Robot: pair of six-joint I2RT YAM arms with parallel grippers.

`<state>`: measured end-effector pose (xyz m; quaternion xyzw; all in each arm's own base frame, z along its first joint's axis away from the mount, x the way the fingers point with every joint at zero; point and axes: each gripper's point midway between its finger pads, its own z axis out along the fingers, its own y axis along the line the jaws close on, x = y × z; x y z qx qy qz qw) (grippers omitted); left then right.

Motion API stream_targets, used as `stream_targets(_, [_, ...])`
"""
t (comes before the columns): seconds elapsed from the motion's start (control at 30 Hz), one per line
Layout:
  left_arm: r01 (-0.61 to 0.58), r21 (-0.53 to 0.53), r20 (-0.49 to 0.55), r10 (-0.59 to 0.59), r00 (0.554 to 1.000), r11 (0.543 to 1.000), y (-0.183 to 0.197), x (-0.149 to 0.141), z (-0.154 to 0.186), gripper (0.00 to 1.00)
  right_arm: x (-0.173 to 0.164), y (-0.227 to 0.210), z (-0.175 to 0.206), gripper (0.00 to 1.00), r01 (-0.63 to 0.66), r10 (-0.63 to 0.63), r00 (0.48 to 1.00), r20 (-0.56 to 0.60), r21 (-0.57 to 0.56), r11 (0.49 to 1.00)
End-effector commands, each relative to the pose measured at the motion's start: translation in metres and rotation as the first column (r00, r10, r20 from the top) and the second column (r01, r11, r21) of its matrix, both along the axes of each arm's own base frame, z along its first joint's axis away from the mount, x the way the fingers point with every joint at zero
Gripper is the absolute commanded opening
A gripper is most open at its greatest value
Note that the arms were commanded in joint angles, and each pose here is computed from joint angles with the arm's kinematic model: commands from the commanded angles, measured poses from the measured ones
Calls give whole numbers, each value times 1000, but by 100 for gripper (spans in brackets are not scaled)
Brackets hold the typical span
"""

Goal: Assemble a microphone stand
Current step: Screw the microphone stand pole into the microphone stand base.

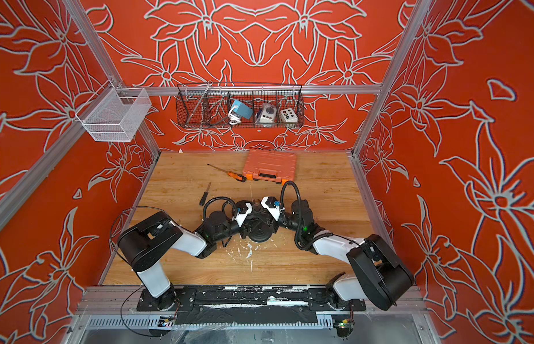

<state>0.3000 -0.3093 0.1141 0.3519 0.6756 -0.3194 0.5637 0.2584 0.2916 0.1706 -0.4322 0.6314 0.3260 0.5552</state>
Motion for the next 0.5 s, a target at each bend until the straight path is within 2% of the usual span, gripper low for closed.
stream_targets(0.0, [-8,3,11,8,1000,1000,2,0,5,44,14,-25,-44,0,241,-250,967,-55,-137,961])
stream_targets(0.27, [23,-14,35,-23,999,1000,-5,1,20,38,1,-35,-42,0,427,-434,900,-27,-141,893])
stream_targets(0.47, [58,-27,36,-57,998,998,-11,-1,20,33,-6,-31,-49,0,410,-424,904,-55,-166,897])
